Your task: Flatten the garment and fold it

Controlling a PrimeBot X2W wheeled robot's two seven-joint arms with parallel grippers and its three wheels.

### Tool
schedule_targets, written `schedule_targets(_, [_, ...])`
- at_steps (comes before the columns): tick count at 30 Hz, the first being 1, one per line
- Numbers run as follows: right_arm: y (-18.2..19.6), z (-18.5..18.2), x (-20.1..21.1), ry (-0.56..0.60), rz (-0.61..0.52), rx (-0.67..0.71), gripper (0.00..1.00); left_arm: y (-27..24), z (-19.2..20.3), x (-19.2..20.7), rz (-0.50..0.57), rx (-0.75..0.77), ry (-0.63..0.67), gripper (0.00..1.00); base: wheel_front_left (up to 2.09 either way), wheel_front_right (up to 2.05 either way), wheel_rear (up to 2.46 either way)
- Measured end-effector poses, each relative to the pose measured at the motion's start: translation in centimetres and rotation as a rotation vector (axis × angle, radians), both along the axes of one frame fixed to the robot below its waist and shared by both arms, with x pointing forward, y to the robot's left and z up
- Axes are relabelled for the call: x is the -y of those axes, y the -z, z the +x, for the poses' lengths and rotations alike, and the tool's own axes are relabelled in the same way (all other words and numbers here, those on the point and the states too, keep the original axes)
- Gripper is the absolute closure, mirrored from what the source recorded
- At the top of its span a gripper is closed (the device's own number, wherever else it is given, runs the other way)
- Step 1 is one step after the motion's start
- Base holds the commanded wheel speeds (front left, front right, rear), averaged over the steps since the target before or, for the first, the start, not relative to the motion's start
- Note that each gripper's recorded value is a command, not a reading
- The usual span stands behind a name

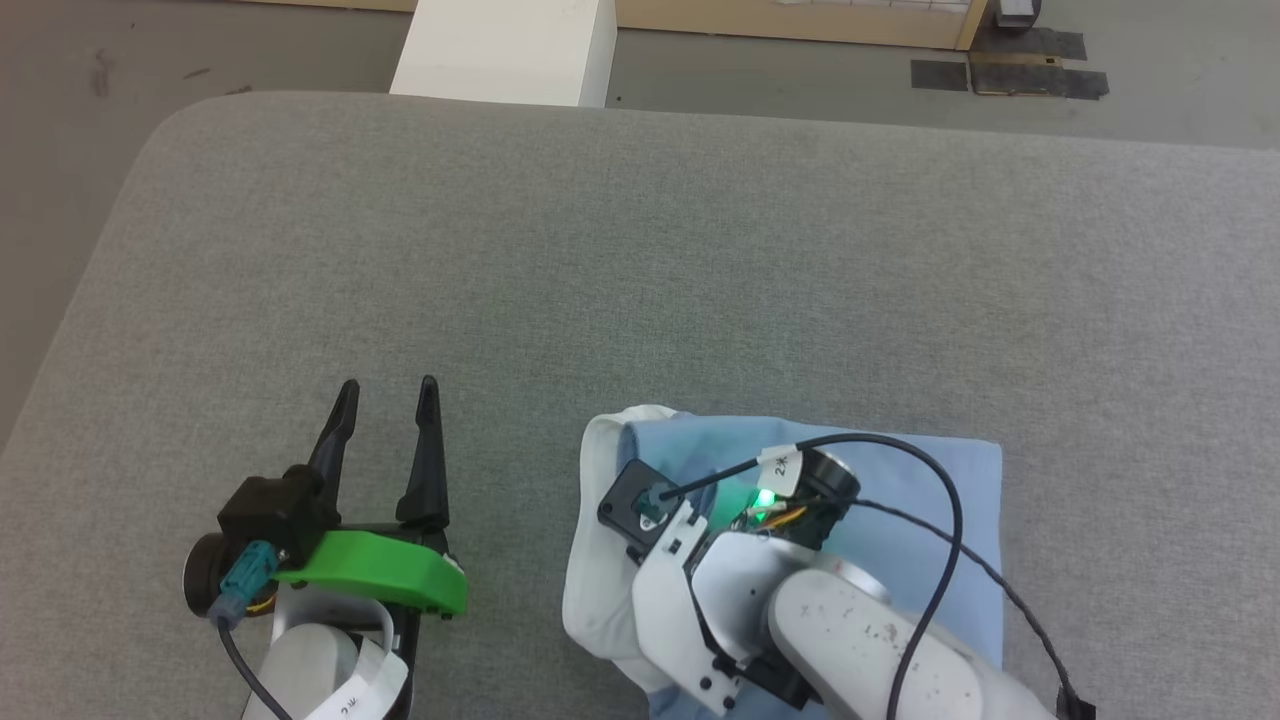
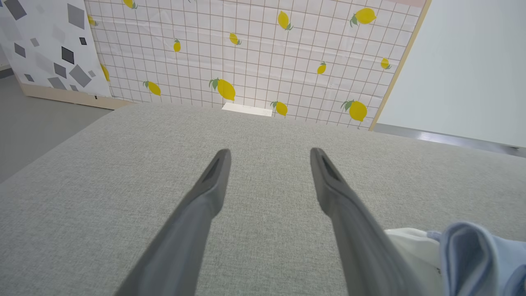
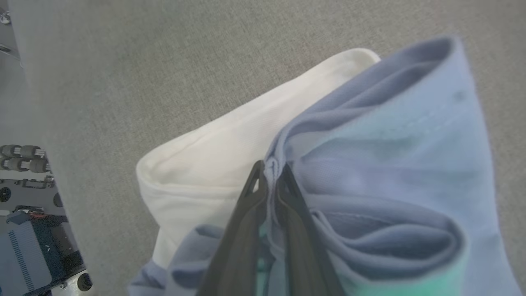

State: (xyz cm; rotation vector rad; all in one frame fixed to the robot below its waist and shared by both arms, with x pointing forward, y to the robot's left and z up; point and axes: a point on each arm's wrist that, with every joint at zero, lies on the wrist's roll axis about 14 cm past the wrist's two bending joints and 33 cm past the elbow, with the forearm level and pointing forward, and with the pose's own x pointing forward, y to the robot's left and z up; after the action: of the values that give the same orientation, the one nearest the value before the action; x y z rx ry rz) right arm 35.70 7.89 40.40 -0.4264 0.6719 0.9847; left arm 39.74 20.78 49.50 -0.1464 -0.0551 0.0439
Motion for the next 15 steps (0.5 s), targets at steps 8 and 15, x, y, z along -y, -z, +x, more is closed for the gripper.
schedule_targets(8, [-0.6, -1.2, -0.9, 0.002, 0.087, -0.055, 0.00, -0.4, -0.1, -0.1, -0.003, 0.011, -0.004, 0.00, 0.00, 0.00, 0.00])
schedule_targets(15, [-9.5, 3.0, -0.8, 0.145, 0.455, 0.101, 0.00, -1.2, -0.1, 0.3, -0.006, 0.036, 0.006, 0.00, 0.00, 0.00, 0.00])
